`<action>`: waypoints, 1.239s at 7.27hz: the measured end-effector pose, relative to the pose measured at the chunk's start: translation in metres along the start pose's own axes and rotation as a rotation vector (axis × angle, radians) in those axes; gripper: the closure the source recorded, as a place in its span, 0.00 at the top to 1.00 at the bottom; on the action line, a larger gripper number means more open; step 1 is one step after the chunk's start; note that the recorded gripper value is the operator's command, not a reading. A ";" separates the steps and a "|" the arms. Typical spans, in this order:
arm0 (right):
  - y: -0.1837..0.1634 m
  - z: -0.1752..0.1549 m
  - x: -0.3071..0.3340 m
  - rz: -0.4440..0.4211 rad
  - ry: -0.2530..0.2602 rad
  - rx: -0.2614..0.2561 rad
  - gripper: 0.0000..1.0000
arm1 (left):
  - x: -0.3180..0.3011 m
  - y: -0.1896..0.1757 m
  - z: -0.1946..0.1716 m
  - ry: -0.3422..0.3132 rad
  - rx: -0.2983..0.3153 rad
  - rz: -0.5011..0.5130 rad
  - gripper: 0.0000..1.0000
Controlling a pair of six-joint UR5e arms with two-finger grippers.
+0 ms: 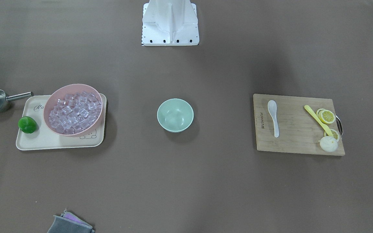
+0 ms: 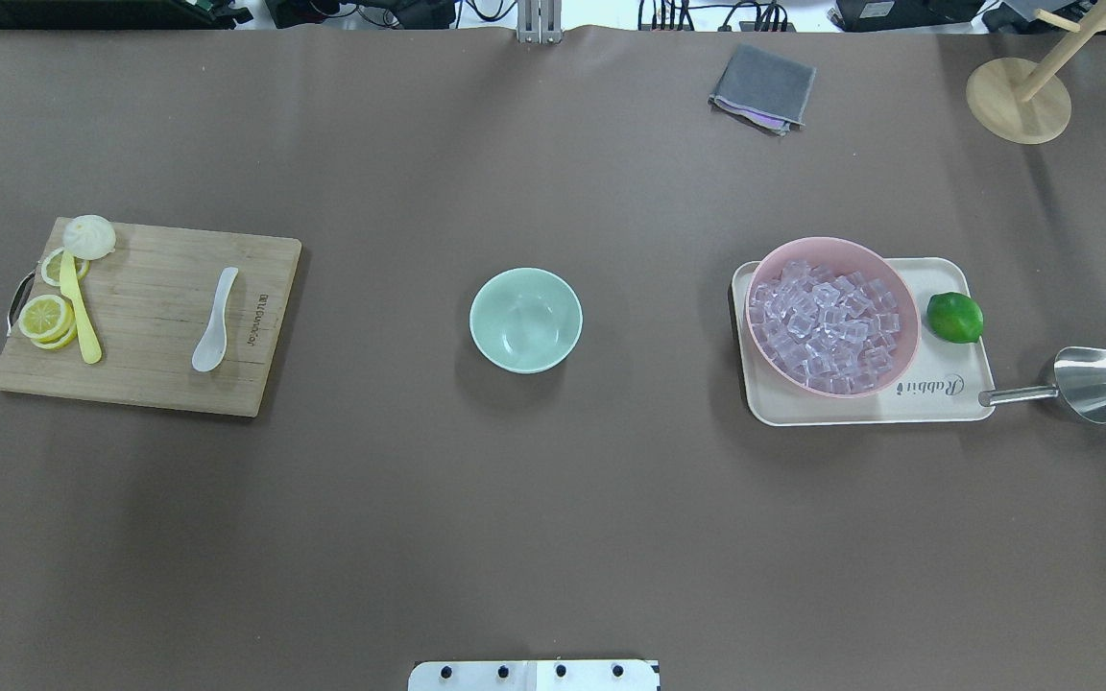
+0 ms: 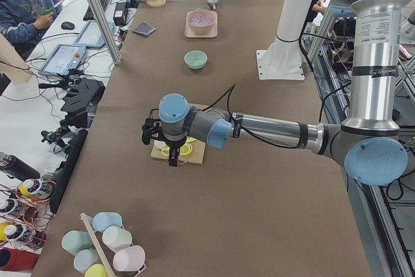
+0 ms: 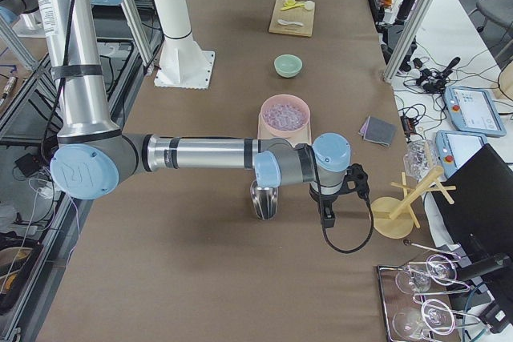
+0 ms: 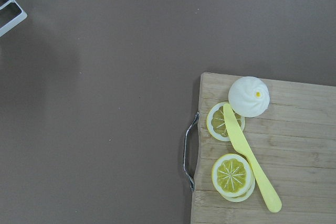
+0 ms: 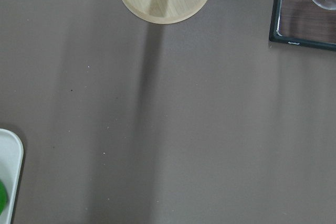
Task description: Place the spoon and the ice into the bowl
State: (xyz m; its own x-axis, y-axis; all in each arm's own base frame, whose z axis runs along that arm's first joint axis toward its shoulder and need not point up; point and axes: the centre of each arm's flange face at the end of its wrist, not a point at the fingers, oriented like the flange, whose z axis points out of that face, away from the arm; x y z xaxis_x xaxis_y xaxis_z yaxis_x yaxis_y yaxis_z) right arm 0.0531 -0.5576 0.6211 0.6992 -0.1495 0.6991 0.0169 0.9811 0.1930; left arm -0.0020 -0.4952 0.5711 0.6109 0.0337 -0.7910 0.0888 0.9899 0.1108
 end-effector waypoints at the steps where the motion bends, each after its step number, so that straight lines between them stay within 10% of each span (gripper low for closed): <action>1: 0.002 0.000 0.000 0.001 -0.002 0.001 1.00 | -0.002 0.001 0.000 0.001 0.012 0.002 0.98; 9: 0.007 -0.005 -0.008 -0.061 -0.016 0.061 1.00 | -0.011 0.001 0.009 0.020 0.033 0.002 0.98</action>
State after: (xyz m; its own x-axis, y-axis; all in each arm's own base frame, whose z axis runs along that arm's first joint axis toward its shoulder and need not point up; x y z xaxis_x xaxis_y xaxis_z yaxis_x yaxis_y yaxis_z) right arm 0.0517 -0.5493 0.6135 0.6865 -0.2116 0.6956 0.0158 0.9608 0.2767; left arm -0.0013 -0.4959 0.5858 0.5955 0.0382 -0.8025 0.1138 0.9848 0.1313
